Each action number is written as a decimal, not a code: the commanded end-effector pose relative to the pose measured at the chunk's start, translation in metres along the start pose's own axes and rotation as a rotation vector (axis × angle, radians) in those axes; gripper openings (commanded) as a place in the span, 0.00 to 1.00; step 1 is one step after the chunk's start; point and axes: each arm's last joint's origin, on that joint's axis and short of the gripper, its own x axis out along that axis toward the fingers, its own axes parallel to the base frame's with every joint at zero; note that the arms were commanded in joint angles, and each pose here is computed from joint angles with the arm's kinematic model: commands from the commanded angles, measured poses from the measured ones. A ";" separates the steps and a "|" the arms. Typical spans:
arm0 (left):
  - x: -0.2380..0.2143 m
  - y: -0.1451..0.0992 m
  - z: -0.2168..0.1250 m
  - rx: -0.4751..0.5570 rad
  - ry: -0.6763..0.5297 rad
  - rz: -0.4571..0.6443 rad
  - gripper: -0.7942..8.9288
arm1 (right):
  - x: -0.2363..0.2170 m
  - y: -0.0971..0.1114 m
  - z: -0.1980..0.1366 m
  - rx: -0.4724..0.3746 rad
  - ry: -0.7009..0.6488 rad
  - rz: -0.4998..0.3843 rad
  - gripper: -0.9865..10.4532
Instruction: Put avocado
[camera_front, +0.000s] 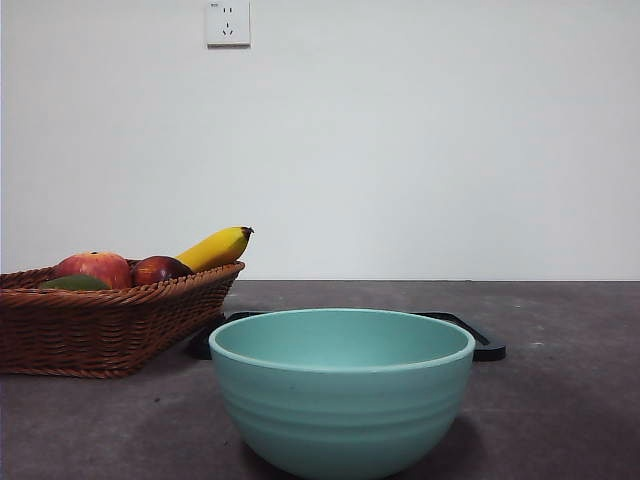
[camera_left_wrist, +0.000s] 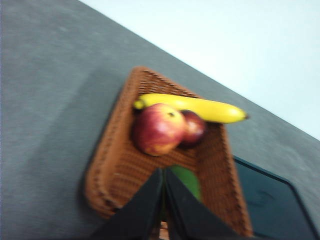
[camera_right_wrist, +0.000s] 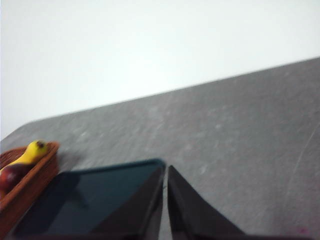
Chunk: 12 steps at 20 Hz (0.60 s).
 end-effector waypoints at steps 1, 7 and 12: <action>-0.005 -0.011 0.015 0.021 0.029 -0.047 0.09 | -0.004 0.008 0.017 -0.018 0.031 0.036 0.09; -0.011 -0.030 0.040 0.134 0.217 -0.110 0.09 | -0.008 0.025 0.054 -0.080 0.210 0.100 0.09; -0.013 -0.046 0.062 0.210 0.365 -0.182 0.09 | -0.007 0.038 0.080 -0.112 0.372 0.186 0.09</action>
